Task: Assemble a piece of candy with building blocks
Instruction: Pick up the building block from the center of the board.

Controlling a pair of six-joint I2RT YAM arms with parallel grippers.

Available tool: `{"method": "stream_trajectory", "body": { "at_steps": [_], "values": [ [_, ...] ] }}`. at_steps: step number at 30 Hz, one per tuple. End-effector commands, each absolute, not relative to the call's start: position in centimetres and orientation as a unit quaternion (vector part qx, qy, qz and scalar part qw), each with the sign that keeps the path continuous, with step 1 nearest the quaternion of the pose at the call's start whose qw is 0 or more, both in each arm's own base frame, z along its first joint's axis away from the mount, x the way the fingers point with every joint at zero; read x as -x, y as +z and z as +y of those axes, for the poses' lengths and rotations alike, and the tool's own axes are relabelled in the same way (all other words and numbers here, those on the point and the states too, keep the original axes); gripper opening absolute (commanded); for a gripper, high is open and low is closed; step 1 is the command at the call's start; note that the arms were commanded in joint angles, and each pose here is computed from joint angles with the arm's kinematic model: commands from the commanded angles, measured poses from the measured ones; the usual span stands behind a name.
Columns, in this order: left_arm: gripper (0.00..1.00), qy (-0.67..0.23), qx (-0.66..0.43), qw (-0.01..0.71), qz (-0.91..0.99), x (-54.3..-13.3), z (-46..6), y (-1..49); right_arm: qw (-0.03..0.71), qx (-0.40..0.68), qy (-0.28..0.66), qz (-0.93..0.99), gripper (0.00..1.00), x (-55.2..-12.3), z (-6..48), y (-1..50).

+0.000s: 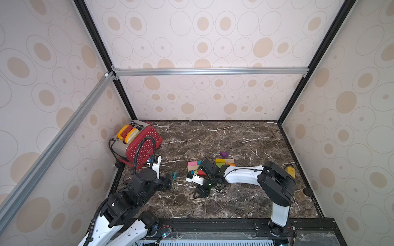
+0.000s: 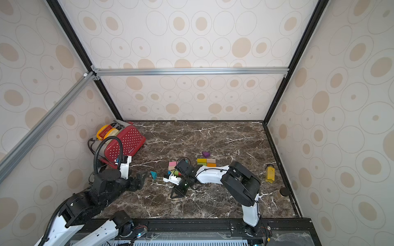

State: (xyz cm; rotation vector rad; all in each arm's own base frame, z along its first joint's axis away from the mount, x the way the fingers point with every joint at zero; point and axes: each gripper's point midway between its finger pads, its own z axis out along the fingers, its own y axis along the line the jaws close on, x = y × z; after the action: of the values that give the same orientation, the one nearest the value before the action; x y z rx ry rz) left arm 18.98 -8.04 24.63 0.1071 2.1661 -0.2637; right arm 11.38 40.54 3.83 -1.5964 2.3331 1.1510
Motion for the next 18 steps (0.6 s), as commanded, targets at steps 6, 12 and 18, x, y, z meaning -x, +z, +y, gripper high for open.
{"method": "stream_trajectory", "body": {
  "at_steps": [6,12,18],
  "values": [
    [0.81,-0.104,-0.046,0.439,0.891,-19.1,-8.4,23.6,0.033,0.402,0.389,0.828,0.34,-12.7,39.6,2.5],
    [0.81,-0.104,-0.046,0.437,0.892,-19.1,-8.5,23.5,0.037,0.372,0.375,0.849,0.37,-13.9,38.0,0.8],
    [0.81,-0.103,-0.051,0.429,0.896,-19.3,-8.8,23.2,0.038,0.351,0.369,0.86,0.41,-14.5,36.8,-0.3]
  ]
}}
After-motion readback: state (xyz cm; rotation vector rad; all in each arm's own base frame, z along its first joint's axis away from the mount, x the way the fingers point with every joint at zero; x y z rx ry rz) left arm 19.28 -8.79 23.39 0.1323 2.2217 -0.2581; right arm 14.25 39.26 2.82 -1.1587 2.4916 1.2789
